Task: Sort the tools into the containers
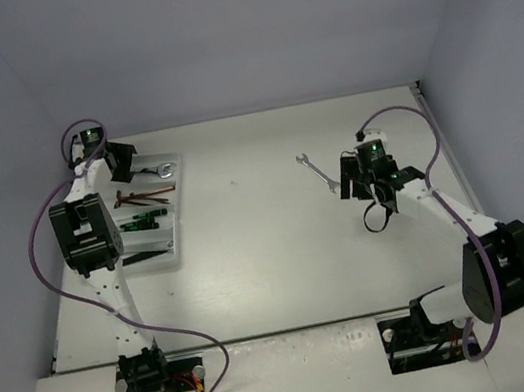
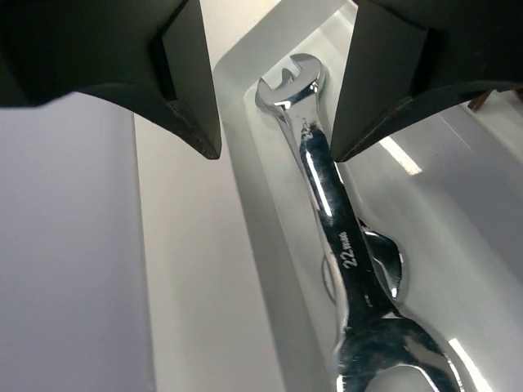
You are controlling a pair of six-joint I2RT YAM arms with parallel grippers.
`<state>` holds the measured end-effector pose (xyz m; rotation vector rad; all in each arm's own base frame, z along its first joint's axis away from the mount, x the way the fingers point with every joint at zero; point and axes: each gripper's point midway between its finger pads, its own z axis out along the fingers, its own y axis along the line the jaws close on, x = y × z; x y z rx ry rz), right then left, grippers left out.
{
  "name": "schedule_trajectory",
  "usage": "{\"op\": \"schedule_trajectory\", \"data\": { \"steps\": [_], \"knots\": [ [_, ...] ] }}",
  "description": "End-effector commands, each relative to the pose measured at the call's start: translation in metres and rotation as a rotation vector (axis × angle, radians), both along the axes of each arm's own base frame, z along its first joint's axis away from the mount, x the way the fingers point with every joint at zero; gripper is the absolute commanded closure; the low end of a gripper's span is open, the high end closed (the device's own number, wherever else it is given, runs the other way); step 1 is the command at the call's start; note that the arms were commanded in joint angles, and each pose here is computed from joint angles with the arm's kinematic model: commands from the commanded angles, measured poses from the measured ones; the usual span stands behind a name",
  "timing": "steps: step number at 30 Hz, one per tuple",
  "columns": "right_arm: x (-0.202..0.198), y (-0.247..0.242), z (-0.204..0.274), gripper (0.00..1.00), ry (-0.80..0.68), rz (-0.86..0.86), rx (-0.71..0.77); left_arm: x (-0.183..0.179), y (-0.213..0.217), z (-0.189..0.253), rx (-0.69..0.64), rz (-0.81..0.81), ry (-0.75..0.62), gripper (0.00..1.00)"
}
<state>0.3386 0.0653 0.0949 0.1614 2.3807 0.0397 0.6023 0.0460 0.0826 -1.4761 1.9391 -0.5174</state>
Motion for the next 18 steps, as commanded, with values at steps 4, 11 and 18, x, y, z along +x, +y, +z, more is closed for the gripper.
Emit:
{"op": "schedule_trajectory", "data": {
  "steps": [4, 11, 18],
  "knots": [
    [0.066, 0.023, 0.02, 0.35, -0.05, 0.148, -0.031, -0.012, -0.039, 0.138, 0.116, -0.225, -0.247, 0.42],
    [0.109, 0.051, -0.012, 0.39, 0.016, 0.32, -0.03, -0.086, -0.131, 0.162, 0.253, -0.63, -0.247, 0.42],
    [0.138, 0.069, -0.034, 0.41, 0.036, 0.432, -0.04, -0.178, -0.182, 0.142, 0.226, -0.925, -0.183, 0.41]
  ]
}}
